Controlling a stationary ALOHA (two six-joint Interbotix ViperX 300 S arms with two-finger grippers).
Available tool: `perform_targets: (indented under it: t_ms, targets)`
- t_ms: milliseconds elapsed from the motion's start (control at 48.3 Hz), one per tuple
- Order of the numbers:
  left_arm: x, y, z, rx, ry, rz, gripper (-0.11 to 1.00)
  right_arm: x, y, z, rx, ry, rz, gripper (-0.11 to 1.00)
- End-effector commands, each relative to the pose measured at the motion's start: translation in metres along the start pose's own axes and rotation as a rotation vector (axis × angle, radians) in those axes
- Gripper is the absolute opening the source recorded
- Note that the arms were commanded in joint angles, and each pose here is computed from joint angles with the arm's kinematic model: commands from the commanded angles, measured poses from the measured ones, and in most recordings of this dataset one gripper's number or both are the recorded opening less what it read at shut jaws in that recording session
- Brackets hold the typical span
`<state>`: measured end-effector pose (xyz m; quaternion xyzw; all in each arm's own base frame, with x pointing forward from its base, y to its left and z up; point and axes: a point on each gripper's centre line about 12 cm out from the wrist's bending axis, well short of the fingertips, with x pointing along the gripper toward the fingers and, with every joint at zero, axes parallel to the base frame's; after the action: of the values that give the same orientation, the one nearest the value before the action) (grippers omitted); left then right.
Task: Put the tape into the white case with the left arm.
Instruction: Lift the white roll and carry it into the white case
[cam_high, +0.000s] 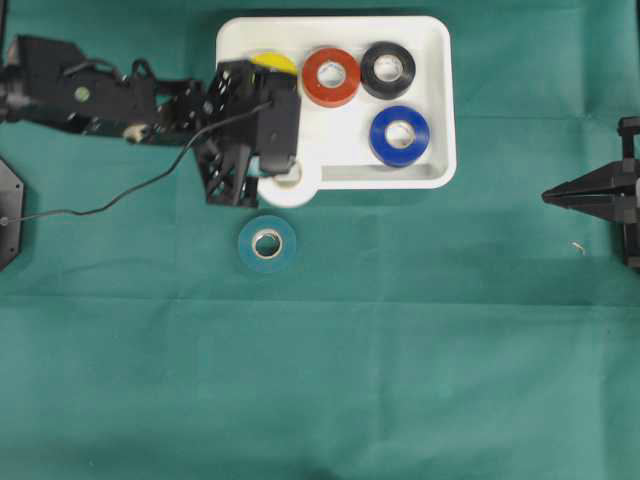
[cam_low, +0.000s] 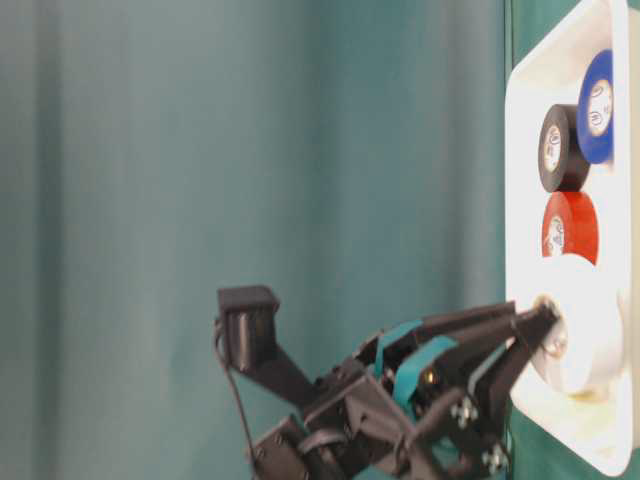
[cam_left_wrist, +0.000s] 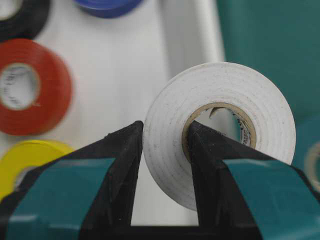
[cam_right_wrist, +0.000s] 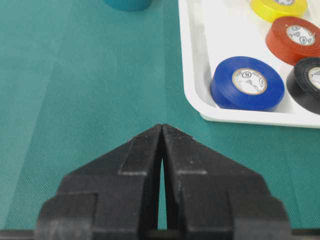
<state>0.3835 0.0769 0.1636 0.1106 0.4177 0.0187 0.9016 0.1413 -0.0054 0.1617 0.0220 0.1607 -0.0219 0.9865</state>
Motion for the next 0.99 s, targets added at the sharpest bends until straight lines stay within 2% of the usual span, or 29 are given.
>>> perform_targets:
  t_ms: [0,373,642,973]
  targets:
    - [-0.001,0.016,0.012,-0.009,-0.034,0.033,0.26,0.001,0.000,0.003,0.002,-0.003,-0.001,-0.09]
    - [0.026,0.055,0.008,-0.010,0.003,0.081,0.26,0.001,0.000,0.003,0.003,-0.003,-0.002,-0.09]
    - [0.040,0.062,0.012,-0.008,0.007,0.086,0.26,0.001,0.000,0.003,0.003,-0.003,-0.002,-0.09]
    - [0.040,0.065,0.017,-0.015,-0.004,0.092,0.26,0.001,0.000,0.003,0.003,-0.005,-0.002,-0.09]
